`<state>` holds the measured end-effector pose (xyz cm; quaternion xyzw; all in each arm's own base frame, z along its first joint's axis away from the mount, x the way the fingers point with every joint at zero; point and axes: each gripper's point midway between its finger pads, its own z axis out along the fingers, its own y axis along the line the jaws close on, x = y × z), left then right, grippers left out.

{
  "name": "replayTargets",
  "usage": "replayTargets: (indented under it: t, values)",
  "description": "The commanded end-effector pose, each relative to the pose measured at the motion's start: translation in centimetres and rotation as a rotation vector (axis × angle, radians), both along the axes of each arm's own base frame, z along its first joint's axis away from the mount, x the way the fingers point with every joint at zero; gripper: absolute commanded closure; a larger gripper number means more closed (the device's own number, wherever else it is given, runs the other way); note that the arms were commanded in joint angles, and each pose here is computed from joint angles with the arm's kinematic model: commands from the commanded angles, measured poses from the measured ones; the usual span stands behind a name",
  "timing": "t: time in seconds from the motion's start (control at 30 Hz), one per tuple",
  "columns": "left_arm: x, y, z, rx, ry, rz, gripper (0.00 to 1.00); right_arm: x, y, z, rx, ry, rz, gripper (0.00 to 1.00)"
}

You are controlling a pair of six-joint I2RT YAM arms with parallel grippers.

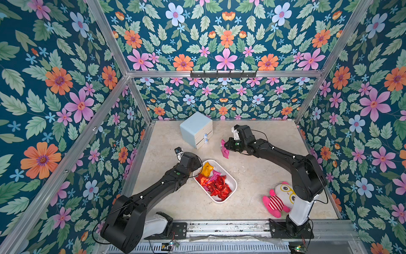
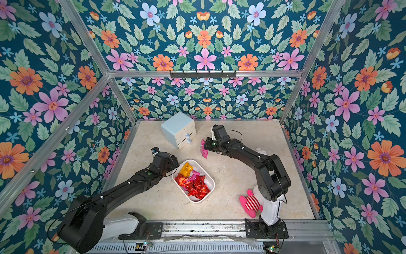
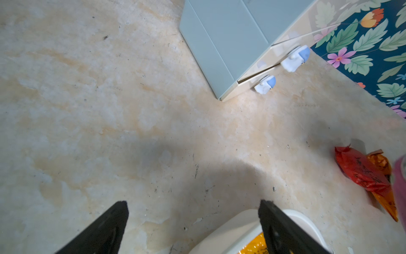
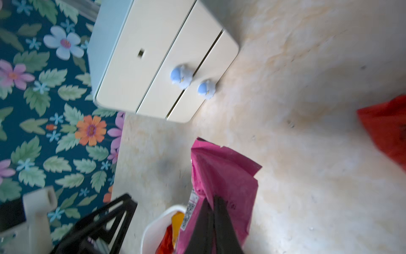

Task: Put the tea bags into the storage box
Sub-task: Place the tea bag in the storage box.

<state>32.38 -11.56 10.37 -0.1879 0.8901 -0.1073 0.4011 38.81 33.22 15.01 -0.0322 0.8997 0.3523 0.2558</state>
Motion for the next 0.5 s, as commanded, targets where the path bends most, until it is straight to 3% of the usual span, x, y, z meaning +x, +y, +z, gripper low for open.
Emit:
replayTargets:
  t: [0.0, 0.2, 0.47]
  values:
    - [0.2, 0.2, 0.1, 0.027, 0.004, -0.001, 0.01, -3.4, 1.7, 0.3, -0.022, -0.041, 0.122, 0.98]
    - [0.6, -0.4, 0.3, 0.003, 0.003, -0.010, 0.01, -8.5, 3.0, -1.6, -0.143, -0.082, 0.310, 0.99]
    - [0.4, -0.3, 0.1, -0.007, 0.008, 0.001, 0.01, -8.5, 2.1, -4.6, -0.296, -0.093, 0.392, 1.00]
